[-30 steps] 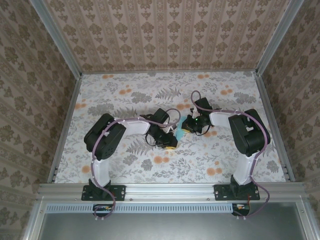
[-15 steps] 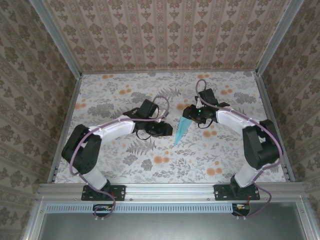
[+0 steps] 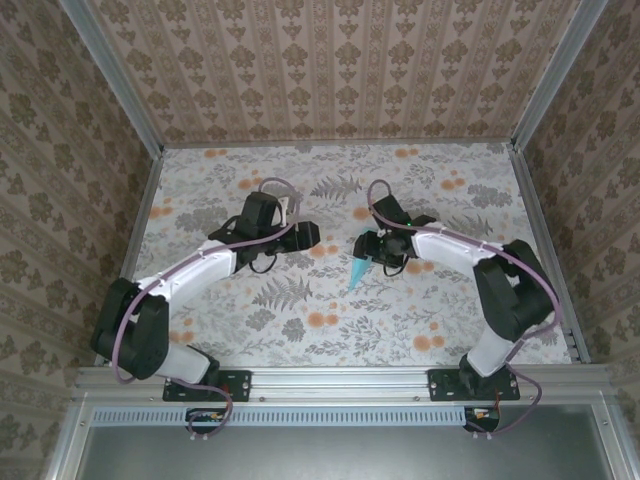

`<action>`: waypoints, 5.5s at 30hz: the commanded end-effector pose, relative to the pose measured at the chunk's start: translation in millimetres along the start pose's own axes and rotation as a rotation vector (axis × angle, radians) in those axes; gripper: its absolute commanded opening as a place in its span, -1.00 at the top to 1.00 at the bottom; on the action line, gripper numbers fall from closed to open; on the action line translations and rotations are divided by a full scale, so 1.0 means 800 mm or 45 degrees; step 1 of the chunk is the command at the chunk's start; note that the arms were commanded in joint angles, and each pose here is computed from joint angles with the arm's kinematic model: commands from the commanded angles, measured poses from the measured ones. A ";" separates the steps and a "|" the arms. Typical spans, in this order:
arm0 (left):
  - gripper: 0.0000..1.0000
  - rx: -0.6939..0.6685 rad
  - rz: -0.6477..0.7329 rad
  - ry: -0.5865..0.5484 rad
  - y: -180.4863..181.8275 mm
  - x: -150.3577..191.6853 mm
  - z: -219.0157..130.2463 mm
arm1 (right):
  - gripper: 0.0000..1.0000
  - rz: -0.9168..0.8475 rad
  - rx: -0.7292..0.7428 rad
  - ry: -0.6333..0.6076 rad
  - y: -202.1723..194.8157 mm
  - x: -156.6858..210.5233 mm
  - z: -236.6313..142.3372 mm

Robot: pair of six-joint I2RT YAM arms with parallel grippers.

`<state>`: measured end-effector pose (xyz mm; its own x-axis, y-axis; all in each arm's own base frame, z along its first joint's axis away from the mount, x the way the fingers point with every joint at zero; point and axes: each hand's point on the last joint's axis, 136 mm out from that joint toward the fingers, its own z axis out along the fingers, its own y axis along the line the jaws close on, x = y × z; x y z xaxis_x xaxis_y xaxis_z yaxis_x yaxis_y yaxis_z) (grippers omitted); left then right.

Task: Fold a paper plane with a square sheet of paper (fold left side to right side)
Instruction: Pick up the paper plane at the center of the table, then place the paper plane at the center of the table, then pick up the paper plane at the center of the table, then place the paper plane at the center of the table.

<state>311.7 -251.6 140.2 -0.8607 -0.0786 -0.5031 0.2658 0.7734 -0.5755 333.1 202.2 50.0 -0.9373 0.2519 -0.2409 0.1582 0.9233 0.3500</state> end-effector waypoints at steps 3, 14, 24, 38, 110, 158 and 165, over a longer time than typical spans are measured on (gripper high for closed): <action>-0.51 -0.035 -0.015 -0.048 0.014 -0.002 -0.012 | 0.07 -0.002 0.115 0.014 -0.006 0.000 0.012; -0.54 -0.054 -0.029 -0.089 0.021 -0.014 -0.025 | 0.98 -0.128 -0.271 -0.032 0.086 -0.010 -0.059; -0.57 -0.098 -0.032 -0.135 0.031 -0.022 -0.047 | 0.94 -0.030 -0.513 0.089 0.086 0.038 -0.025; -0.63 -0.110 -0.022 -0.154 0.029 -0.024 -0.058 | 0.53 -0.092 -0.143 0.073 -0.012 0.052 0.005; -1.00 -0.054 -0.005 -0.263 0.043 -0.043 -0.108 | 0.81 -0.301 0.357 0.213 0.022 -0.060 0.043; -1.00 -0.168 -0.057 -0.335 0.067 -0.083 -0.138 | 0.04 -0.389 0.274 -0.125 0.028 -0.081 -0.109; -1.00 -0.549 -0.041 -0.547 0.133 -0.108 -0.189 | -0.34 -0.331 0.254 -0.477 -0.037 -0.108 -0.187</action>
<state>343.0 -99.2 202.6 -0.6812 -0.3126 -0.6620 0.0318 0.8907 -0.4534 356.3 138.5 177.6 -0.8642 0.0404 -0.5015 -0.0077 0.9956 0.0936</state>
